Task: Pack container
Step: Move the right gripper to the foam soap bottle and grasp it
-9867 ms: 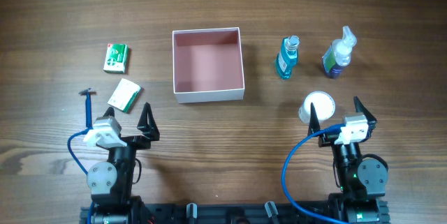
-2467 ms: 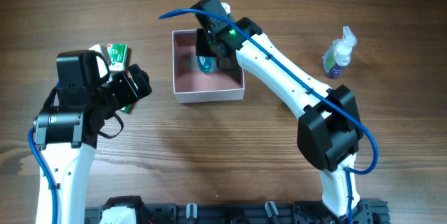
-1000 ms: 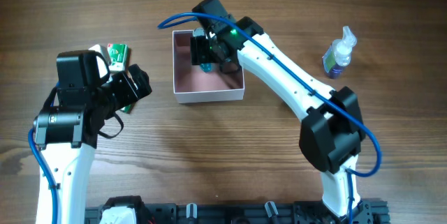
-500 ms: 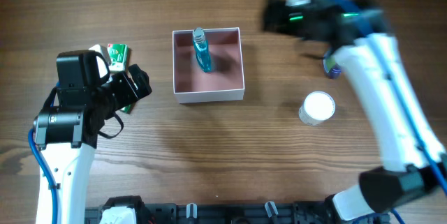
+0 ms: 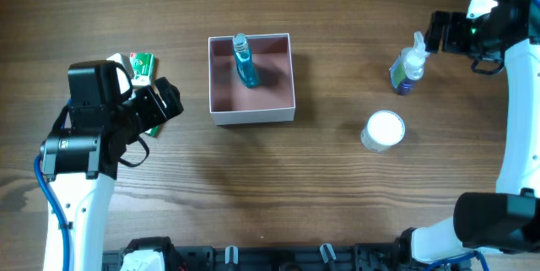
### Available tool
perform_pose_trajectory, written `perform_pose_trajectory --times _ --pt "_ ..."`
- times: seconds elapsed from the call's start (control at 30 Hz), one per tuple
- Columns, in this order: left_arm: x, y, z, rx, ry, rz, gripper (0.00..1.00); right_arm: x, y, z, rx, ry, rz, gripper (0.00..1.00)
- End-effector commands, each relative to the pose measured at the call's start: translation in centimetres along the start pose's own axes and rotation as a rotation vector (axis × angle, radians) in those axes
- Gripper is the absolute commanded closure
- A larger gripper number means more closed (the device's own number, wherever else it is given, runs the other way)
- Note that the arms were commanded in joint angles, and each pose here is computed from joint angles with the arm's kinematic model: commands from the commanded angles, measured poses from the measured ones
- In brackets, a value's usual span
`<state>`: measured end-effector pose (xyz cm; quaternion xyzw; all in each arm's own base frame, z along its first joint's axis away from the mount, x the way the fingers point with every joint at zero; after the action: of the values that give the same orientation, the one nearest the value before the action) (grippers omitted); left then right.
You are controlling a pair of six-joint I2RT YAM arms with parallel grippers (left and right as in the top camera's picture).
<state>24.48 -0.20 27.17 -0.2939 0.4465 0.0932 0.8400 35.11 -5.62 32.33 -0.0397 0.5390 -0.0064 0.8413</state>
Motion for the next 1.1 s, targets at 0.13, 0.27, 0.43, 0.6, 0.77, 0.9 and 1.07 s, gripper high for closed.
perform_pose_trajectory --times 0.13,0.27,0.43,0.6,0.77,0.9,1.07 --pt "-0.5 -0.6 0.4 0.019 -0.014 -0.030 0.00 6.9 0.3 -0.6 -0.126 0.154 0.083 0.00" --pt "-0.5 -0.6 0.4 0.019 -0.014 -0.030 0.00 10.1 0.3 -0.8 -0.114 0.225 0.101 0.00" --pt "-0.5 -0.6 0.4 0.019 -0.014 -0.030 0.00 13.1 0.3 -0.9 -0.110 0.272 0.114 0.00" --pt "-0.5 -0.6 0.4 0.019 -0.014 -0.030 0.00 15.3 0.3 -0.9 -0.093 0.293 0.118 0.00" --pt "-0.5 -0.6 0.4 0.019 -0.014 -0.030 0.00 16.5 0.4 -0.7 -0.098 0.283 0.117 0.01" --pt "-0.5 -0.6 0.4 0.019 -0.014 -0.030 0.00 17.3 0.6 -0.8 -0.092 0.295 0.147 0.03" --pt "-0.5 -0.6 0.4 0.019 -0.015 -0.029 0.00 17.3 0.6 -0.8 -0.089 0.293 0.145 0.10"
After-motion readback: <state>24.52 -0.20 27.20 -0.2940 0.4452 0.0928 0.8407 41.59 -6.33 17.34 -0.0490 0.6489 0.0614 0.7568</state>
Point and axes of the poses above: each gripper's point midway between its finger pads, its own x axis out along the fingers, its own y axis along the line the jaws close on, z = x × y, the point moved 8 cm from there along -x, back along the fingers, and after that the axes turned 9 degrees about -x, right-handed, at the moved point
